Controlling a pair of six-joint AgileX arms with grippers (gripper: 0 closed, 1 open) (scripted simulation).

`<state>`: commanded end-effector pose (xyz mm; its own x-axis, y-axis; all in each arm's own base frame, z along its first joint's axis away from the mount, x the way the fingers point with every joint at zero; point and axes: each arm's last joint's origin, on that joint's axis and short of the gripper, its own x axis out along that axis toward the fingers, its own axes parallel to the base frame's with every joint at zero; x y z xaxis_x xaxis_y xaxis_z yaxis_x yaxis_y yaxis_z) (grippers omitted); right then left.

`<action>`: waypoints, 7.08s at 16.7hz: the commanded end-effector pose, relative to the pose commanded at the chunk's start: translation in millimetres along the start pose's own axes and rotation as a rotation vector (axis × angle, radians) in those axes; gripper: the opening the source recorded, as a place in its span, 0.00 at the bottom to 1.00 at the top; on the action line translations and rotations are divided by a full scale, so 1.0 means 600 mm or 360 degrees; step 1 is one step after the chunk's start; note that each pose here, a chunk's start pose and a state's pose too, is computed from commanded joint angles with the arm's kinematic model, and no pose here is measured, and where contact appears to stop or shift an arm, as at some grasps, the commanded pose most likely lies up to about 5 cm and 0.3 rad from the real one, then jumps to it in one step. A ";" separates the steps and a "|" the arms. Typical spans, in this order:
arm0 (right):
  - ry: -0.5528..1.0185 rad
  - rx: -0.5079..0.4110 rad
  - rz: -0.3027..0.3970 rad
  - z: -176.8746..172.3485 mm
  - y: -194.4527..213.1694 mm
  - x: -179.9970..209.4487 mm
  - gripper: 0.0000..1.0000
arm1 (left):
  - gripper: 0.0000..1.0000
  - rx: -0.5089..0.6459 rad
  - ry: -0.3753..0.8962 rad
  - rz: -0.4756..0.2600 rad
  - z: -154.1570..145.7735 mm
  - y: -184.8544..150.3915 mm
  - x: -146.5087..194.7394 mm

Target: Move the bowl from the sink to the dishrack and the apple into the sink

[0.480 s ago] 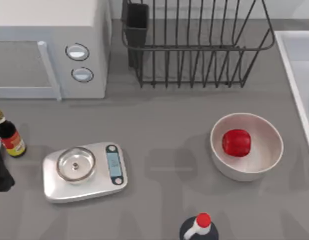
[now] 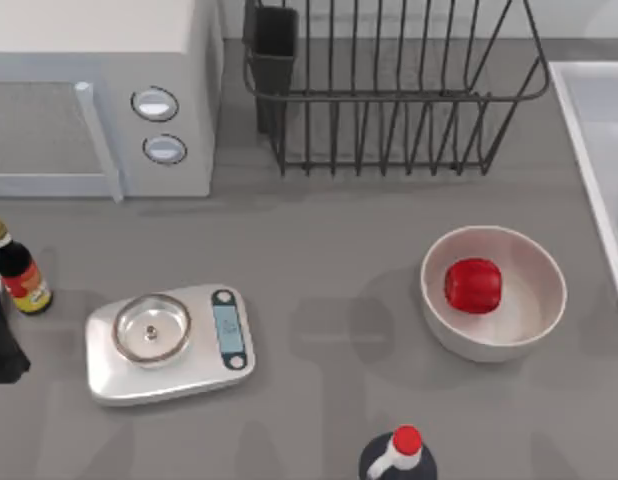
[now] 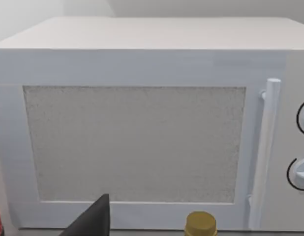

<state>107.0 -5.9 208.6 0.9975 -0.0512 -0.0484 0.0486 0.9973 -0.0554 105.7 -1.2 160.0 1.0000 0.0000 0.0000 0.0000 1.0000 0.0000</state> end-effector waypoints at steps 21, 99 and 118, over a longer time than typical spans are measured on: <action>0.2284 -0.0045 0.0151 -0.088 -0.184 0.583 1.00 | 1.00 0.0000 0.0000 0.0000 0.000 0.000 0.000; 0.2255 0.0020 0.0116 0.228 -0.296 0.134 0.00 | 1.00 0.0000 0.0000 0.0000 0.000 0.000 0.000; 0.0903 -0.0693 -0.0069 0.311 0.161 0.389 0.00 | 1.00 0.0000 0.0000 0.0000 0.000 0.000 0.000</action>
<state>354.1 88.5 378.3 0.8091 -0.2280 -0.5416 -0.0553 0.8880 -0.4565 105.7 -1.2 160.0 1.0000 0.0000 0.0000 0.0000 1.0000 0.0000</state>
